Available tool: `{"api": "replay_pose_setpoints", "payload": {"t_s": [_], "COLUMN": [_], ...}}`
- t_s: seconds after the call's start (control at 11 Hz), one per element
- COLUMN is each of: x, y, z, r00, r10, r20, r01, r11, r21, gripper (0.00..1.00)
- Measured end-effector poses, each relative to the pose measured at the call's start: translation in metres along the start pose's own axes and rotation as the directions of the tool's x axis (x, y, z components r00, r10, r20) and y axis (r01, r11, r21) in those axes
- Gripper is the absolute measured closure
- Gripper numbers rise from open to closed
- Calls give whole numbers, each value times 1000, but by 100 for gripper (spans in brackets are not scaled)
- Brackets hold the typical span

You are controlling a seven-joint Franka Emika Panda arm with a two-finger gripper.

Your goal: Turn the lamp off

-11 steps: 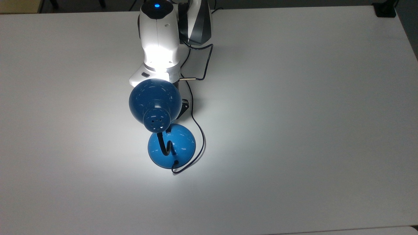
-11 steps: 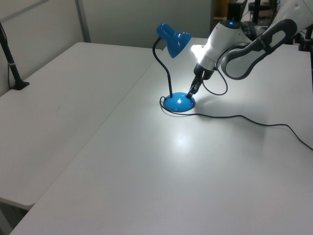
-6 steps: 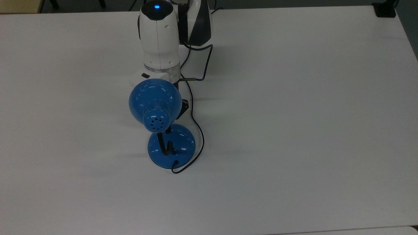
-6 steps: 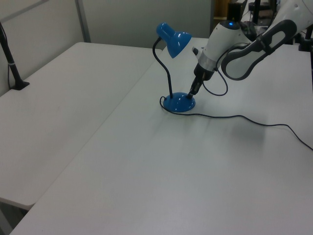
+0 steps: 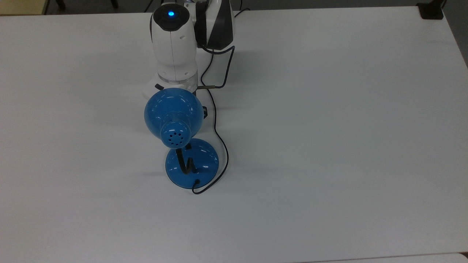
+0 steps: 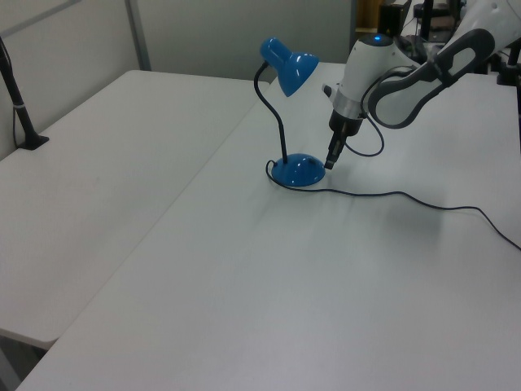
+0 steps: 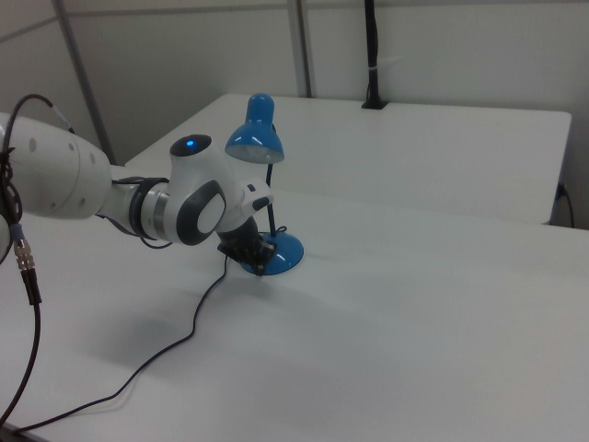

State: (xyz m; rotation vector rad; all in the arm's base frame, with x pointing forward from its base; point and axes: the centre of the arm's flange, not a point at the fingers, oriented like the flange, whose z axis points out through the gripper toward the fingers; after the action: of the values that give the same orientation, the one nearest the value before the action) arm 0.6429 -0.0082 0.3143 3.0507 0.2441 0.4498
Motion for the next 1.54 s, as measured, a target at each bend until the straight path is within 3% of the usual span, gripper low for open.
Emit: {"api": "replay_pose_setpoints", "payload": {"t_s": [0.36, 0.72, 1.27, 1.45, 1.54], "x": [1, -7, 1, 7, 8], "y": [5, 4, -27, -36, -42], "z": [-69, -152, -246, -267, -272], "r00": [991, 954, 953, 956, 957], "r10": [5, 12, -18, 30, 37], "r20": [135, 298, 304, 291, 289], "r01": [-4, -9, 26, -20, -27], "r11": [1000, 1000, 999, 999, 999], "r21": [-7, -11, -21, -37, -39], "gripper": [99, 99, 96, 86, 72]}}
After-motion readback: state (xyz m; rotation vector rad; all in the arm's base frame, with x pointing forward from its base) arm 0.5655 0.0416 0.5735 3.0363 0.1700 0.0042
